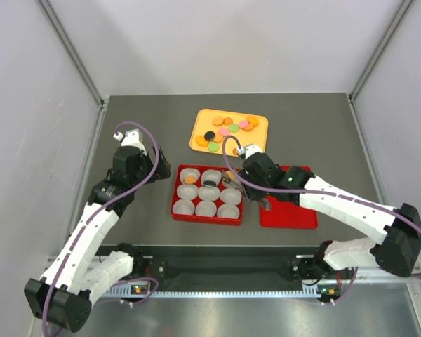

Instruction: Pack the cookies

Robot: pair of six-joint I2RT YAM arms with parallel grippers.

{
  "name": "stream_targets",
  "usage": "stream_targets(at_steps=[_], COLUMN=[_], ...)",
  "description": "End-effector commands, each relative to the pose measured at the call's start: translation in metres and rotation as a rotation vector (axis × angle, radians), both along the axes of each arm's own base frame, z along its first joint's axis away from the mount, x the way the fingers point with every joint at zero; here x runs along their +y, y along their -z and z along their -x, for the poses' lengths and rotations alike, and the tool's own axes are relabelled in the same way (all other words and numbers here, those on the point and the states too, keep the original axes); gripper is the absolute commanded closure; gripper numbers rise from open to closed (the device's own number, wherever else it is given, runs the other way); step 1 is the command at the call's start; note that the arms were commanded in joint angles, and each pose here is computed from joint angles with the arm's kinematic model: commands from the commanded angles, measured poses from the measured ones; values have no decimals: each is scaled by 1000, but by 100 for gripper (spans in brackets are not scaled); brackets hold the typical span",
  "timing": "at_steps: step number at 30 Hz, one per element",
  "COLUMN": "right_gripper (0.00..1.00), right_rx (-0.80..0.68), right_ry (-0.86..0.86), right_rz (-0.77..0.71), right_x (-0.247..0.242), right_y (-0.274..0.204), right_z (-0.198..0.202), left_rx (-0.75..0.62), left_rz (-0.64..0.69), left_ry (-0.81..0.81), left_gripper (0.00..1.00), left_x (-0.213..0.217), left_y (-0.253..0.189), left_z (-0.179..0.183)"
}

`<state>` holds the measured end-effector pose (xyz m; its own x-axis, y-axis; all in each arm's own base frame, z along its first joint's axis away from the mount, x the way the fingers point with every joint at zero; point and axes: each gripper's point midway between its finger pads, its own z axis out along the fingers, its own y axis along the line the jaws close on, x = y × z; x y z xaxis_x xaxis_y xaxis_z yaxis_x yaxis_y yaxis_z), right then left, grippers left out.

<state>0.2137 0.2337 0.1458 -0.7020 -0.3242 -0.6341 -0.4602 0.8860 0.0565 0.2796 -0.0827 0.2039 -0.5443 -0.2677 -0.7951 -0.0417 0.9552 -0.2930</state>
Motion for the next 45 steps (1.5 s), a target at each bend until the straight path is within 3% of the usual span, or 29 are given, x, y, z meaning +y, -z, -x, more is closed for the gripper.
stream_targets(at_steps=[1,18,37,45], right_gripper=[67,57,53,52], right_rx=[-47,-55,-57,-113], right_ry=[27,41,31,-51], right_rz=[-35,-23,-24,-190], right_x=[8,4,4,24], right_y=[-6,-3,-7,-71], right_z=[-9,-6,-4,1], left_rx=[-37,-29,-34,-35], left_rz=[2,2,2,4], left_ry=[8,7,9,11], left_gripper=[3,3,3,3], left_x=[-1,0,0,-1], left_y=[-6,-3,-4,-5], left_z=[-5,-4,-4,-4])
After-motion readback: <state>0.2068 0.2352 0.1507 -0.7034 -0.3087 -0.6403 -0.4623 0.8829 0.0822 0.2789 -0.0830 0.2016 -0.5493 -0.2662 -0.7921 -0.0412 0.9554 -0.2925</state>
